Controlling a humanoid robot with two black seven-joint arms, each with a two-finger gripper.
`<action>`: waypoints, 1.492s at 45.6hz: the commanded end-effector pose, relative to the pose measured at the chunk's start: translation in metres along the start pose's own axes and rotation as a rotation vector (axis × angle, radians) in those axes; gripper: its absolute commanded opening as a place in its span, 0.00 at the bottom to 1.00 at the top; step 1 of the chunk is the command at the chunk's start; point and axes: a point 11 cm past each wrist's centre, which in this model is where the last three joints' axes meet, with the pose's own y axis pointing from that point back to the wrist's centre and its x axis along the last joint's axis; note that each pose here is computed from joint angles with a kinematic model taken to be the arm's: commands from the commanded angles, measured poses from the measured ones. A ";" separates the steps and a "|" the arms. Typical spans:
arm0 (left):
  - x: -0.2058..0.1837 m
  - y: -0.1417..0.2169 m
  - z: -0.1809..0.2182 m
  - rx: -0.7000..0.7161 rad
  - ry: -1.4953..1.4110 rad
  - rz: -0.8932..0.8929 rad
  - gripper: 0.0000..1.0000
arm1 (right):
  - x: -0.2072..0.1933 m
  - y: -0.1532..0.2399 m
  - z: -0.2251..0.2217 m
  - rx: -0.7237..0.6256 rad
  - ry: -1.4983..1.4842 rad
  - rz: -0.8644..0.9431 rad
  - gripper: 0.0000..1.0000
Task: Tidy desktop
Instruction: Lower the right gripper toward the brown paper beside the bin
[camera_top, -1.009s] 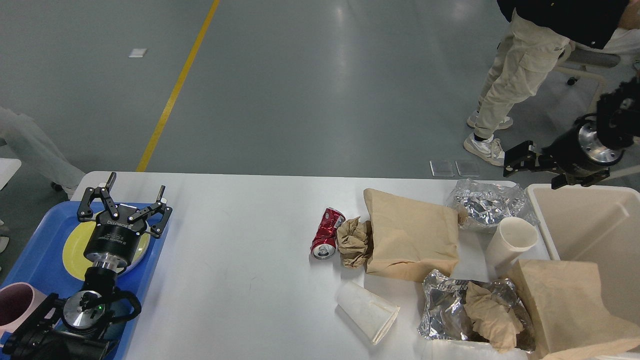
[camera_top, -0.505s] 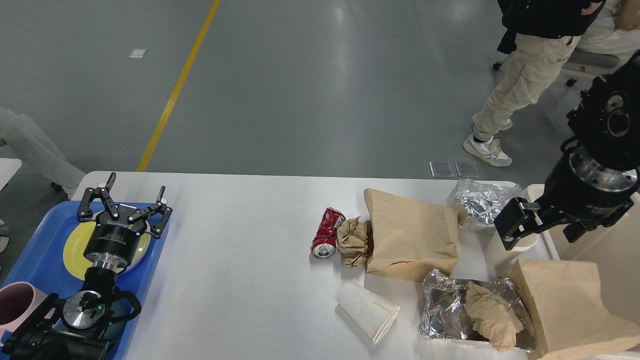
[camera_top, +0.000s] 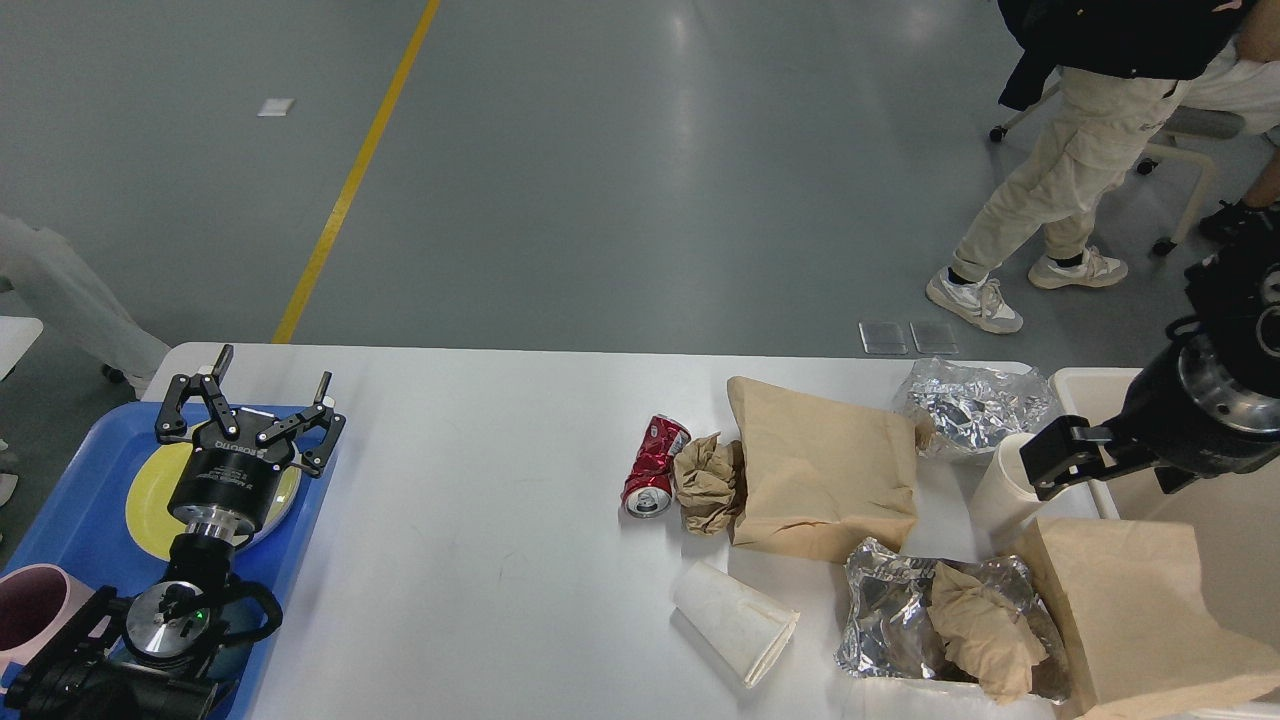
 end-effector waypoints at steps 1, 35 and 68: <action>0.000 0.000 0.000 0.000 0.000 -0.001 0.96 | -0.007 -0.034 0.013 -0.031 -0.019 -0.063 1.00; 0.000 0.000 0.001 0.000 -0.001 0.000 0.97 | -0.037 -0.157 0.024 -0.044 -0.070 -0.064 1.00; 0.000 0.000 0.001 0.000 -0.001 0.000 0.97 | -0.038 -0.205 0.059 -0.138 -0.090 0.058 1.00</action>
